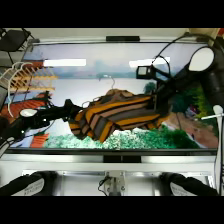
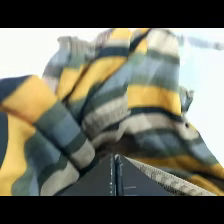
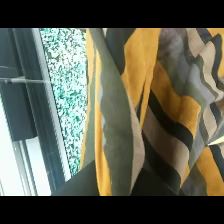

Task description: Fold the shirts.

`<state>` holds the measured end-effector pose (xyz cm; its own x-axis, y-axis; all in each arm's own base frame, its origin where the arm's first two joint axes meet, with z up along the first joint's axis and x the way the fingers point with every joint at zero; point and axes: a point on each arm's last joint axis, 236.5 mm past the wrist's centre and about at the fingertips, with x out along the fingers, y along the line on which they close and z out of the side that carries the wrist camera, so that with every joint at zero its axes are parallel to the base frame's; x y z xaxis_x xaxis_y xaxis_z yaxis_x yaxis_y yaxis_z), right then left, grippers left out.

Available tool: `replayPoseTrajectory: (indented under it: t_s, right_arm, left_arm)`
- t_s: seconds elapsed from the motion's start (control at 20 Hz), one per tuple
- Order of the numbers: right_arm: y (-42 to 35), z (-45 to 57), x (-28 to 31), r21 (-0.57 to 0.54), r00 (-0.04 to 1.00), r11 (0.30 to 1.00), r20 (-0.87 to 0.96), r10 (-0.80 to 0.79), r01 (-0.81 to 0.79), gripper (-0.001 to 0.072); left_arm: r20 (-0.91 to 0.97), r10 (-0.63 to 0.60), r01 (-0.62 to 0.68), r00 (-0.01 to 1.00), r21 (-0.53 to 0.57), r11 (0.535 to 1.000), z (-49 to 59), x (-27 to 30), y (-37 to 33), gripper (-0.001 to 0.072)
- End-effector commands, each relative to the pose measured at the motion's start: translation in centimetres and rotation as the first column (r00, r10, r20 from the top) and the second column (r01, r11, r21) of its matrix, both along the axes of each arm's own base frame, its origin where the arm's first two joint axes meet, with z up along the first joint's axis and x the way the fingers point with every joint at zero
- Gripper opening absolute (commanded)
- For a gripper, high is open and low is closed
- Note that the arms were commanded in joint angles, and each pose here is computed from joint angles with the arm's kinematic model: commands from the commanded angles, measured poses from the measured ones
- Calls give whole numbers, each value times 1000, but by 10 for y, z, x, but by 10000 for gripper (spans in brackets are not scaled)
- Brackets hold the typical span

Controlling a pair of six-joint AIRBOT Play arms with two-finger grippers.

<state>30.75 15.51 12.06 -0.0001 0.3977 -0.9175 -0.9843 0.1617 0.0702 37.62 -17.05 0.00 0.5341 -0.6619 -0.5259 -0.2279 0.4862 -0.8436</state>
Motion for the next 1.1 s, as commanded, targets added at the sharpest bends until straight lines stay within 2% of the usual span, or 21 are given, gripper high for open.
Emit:
replayPoseTrajectory:
  t_s: [0.0, 0.25, 0.5, 0.6, 0.75, 0.85, 0.95, 1.05]
  right_arm:
    - [2, 1, -6, 8, 1000, 1000, -20, 13, -13, 58]
    - [-1, 0, -8, -5, 999, 1000, -32, 6, -6, 58]
    - [5, 3, -3, 24, 999, 999, -25, -25, 25, 58]
    - [19, 10, 1, 85, 995, 992, -42, -92, 95, 58]
    - [47, 39, 15, 234, 975, 946, -63, -215, 224, 56]
    - [57, 74, 29, 337, 956, 899, -4, -295, 279, 55]
    - [57, 110, 38, 408, 929, 861, 74, -363, 304, 54]
    - [62, 136, 30, 464, 924, 837, 94, -370, 288, 54]
  left_arm:
    - [78, 12, -15, 997, 29, 999, 21, 20, 8, 38]
    - [309, -29, 15, 951, 48, 999, 109, 47, 4, 38]
    - [499, -60, 48, 865, 37, 998, 203, 33, -7, 38]
    - [603, -87, 95, 793, 18, 995, 259, 17, -27, 38]
    - [797, -193, 200, 572, 93, 975, 356, -20, -70, 38]
    - [863, -224, 218, 454, 136, 966, 401, -42, -86, 38]
    - [893, -234, 213, 384, 161, 964, 427, -56, -93, 38]
    - [896, -242, 209, 373, 173, 962, 427, -57, -101, 38]
